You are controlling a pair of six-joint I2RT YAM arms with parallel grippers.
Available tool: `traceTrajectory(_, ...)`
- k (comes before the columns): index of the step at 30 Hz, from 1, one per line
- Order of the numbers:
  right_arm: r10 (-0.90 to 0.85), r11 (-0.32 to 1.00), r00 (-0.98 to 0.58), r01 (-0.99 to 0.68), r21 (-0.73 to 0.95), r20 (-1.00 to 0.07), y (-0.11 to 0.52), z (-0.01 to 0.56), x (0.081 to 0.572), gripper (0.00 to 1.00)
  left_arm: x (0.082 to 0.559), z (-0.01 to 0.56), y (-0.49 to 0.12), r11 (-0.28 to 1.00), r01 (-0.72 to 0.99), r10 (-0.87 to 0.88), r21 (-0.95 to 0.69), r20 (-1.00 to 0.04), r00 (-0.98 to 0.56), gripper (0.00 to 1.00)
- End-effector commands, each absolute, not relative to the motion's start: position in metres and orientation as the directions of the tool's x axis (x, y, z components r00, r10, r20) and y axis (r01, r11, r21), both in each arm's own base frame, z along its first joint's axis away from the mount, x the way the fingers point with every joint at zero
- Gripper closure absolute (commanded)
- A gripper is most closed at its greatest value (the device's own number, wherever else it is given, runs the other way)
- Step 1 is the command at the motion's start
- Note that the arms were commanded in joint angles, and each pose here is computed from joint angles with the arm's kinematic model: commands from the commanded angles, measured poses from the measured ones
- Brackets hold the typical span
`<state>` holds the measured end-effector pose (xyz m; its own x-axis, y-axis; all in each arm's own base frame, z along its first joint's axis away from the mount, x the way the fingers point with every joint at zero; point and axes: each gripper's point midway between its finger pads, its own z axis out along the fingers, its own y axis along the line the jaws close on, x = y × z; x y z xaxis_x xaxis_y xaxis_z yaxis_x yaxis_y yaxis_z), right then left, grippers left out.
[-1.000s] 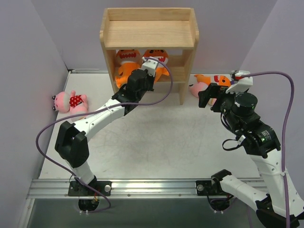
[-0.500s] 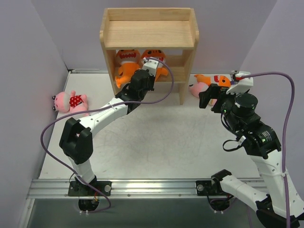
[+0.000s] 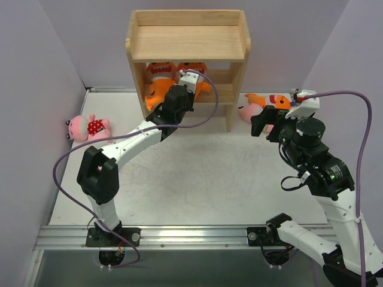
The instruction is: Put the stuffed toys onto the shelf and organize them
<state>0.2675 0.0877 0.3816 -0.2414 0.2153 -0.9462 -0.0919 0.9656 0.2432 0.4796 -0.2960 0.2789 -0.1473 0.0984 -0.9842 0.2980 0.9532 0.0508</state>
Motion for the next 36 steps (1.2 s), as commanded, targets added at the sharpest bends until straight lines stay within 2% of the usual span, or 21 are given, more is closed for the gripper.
traceTrajectory(1,0.24,0.963,-0.203,-0.077,0.259,-0.949,0.083,0.396,0.268,0.02,0.488,0.317,-0.296,0.958,0.286,0.034,0.012,-0.997,-0.072,0.94)
traceTrajectory(7,0.241,0.962,-0.207,-0.08,0.262,-0.948,0.084,0.395,0.269,0.02,0.489,0.312,-0.293,0.962,0.272,0.039,0.011,-0.995,-0.096,0.89)
traceTrajectory(12,0.238,0.961,-0.212,-0.088,0.261,-0.948,0.086,0.394,0.269,0.02,0.489,0.309,-0.291,0.965,0.262,0.03,0.002,-0.994,-0.104,0.75)
traceTrajectory(18,0.237,0.961,-0.214,-0.088,0.261,-0.948,0.086,0.394,0.268,0.02,0.489,0.307,-0.286,0.971,0.241,0.03,0.003,-0.993,-0.11,0.76)
traceTrajectory(22,0.238,0.96,-0.217,-0.093,0.263,-0.947,0.088,0.393,0.269,0.02,0.488,0.31,-0.282,0.975,0.221,0.024,0.001,-0.994,-0.103,0.86)
traceTrajectory(27,0.241,0.959,-0.214,-0.097,0.266,-0.947,0.088,0.395,0.269,0.02,0.487,0.311,-0.28,0.978,0.21,0.018,-0.004,-0.994,-0.104,0.86)
traceTrajectory(32,0.241,0.959,-0.217,-0.096,0.267,-0.946,0.088,0.393,0.269,0.02,0.486,0.309,-0.286,0.97,0.24,-0.005,-0.031,-0.994,-0.107,0.61)
traceTrajectory(35,0.241,0.959,-0.221,-0.094,0.266,-0.945,0.088,0.391,0.269,0.02,0.484,0.311,-0.289,0.965,0.257,-0.025,-0.052,-0.994,-0.108,0.55)
traceTrajectory(36,0.24,0.959,-0.222,-0.094,0.266,-0.945,0.088,0.391,0.269,0.02,0.482,0.314,-0.291,0.962,0.267,-0.032,-0.059,-0.994,-0.104,0.49)
